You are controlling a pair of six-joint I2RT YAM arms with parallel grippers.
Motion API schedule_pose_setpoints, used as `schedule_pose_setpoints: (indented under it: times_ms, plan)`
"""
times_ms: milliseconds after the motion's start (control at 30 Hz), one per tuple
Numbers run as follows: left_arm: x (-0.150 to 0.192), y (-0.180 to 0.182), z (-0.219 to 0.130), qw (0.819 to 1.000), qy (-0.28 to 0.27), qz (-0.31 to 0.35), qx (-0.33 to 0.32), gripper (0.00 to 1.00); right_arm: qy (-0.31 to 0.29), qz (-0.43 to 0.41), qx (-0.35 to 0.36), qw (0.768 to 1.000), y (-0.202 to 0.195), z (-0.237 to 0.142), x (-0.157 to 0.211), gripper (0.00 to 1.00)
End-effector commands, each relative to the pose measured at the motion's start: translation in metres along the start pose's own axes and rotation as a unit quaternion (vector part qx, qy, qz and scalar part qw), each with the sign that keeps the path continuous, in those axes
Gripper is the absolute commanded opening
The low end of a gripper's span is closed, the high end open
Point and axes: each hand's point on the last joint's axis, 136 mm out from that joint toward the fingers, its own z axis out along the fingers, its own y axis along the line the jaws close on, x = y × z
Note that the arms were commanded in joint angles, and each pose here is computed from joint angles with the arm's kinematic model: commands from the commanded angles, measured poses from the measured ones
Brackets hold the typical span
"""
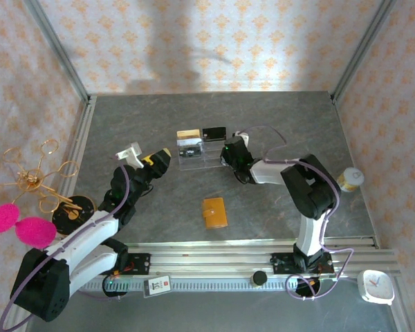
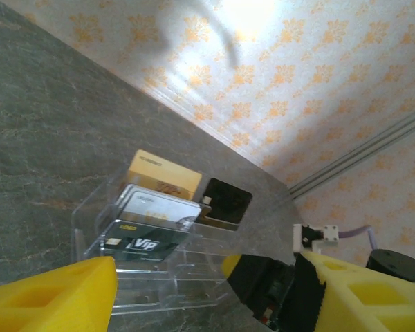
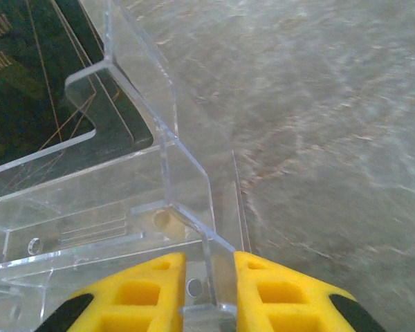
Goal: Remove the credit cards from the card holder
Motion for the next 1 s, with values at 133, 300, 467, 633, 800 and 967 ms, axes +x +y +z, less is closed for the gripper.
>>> schedule_pose_setpoints:
  times_ms: [133, 300, 467, 633, 800, 967]
  plan:
    - [0.008, 0.001, -0.001, 1.000, 0.008, 0.007, 0.010, 0.68, -0.037, 0.024, 0.057, 0.997, -0.025, -0.028, -0.008, 0.20]
    - [0.011, 0.002, -0.003, 1.000, 0.012, 0.004, 0.013, 0.68, -0.039, 0.019, 0.053, 0.998, -0.028, -0.037, -0.006, 0.25]
    - [0.016, -0.001, -0.004, 1.000, 0.020, 0.004, 0.023, 0.71, -0.044, 0.004, 0.028, 0.999, -0.017, -0.045, -0.014, 0.55]
    - [0.032, -0.009, -0.007, 0.998, 0.048, 0.011, 0.036, 0.69, -0.061, 0.018, -0.027, 0.998, -0.006, -0.087, -0.027, 0.58]
    - [0.084, -0.023, -0.011, 0.992, 0.111, 0.029, 0.056, 0.65, -0.090, 0.027, -0.122, 0.988, -0.004, -0.140, -0.004, 0.54]
    - [0.128, -0.026, -0.015, 0.982, 0.176, 0.042, 0.060, 0.69, 0.037, -0.030, -0.166, 0.985, 0.000, -0.145, 0.053, 0.54]
